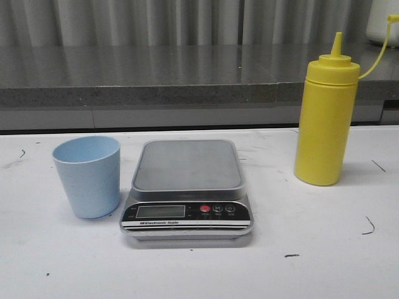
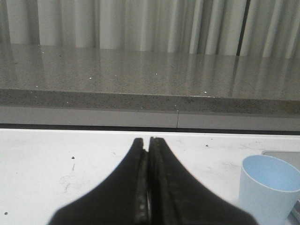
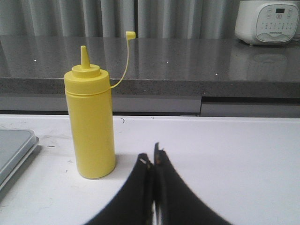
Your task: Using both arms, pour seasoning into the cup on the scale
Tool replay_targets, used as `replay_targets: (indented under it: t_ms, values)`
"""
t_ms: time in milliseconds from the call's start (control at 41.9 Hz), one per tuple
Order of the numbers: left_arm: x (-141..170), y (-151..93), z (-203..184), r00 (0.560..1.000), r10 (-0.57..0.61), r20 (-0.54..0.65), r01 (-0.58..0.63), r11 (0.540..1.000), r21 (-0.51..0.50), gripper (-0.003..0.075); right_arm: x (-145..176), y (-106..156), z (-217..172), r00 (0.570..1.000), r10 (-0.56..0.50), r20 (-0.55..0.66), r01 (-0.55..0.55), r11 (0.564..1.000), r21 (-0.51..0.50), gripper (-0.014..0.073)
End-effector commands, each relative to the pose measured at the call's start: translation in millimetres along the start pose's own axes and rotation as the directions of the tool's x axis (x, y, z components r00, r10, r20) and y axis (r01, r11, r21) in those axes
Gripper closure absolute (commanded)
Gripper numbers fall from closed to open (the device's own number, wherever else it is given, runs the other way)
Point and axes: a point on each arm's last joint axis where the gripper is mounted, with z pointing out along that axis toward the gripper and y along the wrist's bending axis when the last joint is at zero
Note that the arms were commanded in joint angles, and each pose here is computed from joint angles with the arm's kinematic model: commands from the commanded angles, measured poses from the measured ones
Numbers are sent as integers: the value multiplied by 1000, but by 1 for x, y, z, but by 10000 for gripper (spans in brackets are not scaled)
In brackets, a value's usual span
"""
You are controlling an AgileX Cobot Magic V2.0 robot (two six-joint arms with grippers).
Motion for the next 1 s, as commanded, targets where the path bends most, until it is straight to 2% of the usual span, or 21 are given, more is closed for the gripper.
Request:
replay_targets:
  t_ms: [0, 525, 835, 979]
  values:
    - [-1, 0, -1, 997, -13, 79, 13, 1000, 3, 740, -11, 1, -2, 994, -20, 105, 21, 1000, -1, 711]
    - [-1, 0, -1, 997, -11, 79, 11, 1000, 3, 740, -11, 1, -2, 994, -20, 105, 21, 1000, -1, 711]
    - [-10, 0, -2, 984, -14, 179, 12, 1000, 9, 740, -14, 1, -2, 990, -20, 139, 20, 1000, -4, 711]
    - [-37, -2, -7, 962, -43, 271, 39, 999, 20, 740, -34, 2, -6, 984, -19, 179, 21, 1000, -4, 711]
